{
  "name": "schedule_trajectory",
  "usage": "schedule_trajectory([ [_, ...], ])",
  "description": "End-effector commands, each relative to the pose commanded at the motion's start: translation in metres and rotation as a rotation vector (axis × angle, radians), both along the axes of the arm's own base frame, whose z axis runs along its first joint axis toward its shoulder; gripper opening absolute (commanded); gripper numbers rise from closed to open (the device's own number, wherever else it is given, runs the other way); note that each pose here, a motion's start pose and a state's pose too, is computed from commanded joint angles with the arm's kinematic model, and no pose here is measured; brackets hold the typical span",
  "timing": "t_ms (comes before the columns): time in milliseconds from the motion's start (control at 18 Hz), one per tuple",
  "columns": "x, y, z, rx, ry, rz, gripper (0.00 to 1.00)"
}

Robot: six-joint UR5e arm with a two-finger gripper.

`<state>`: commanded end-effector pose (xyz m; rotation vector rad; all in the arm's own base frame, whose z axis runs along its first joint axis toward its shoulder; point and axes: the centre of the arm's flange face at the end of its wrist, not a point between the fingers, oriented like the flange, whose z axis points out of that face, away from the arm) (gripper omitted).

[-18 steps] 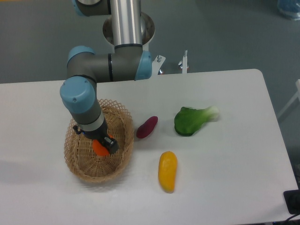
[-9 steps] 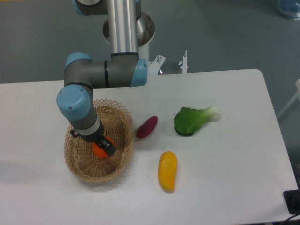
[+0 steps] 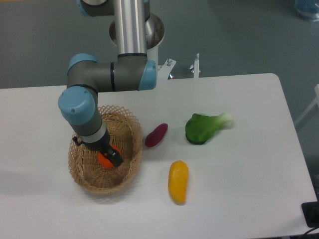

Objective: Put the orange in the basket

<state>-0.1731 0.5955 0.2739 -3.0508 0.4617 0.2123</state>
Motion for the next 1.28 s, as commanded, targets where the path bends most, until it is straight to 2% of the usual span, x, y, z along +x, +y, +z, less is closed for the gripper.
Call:
schedule_trajectory([
  [444,-0.098,-0.032,0.029,0.052,0.020,0.168,1.00],
  [667,-0.166,-0.070,0.035,0.053,0.033,0.278,1.00],
  [833,-0.201,-0.090,0.040,0.053,0.033,0.314,1.00],
  [1000,-0.235,-0.116,0.041,0.041,0.040,0.296,1.00],
  [1278,-0.302,-0.180,0.040,0.024,0.028,0.170,1.00],
])
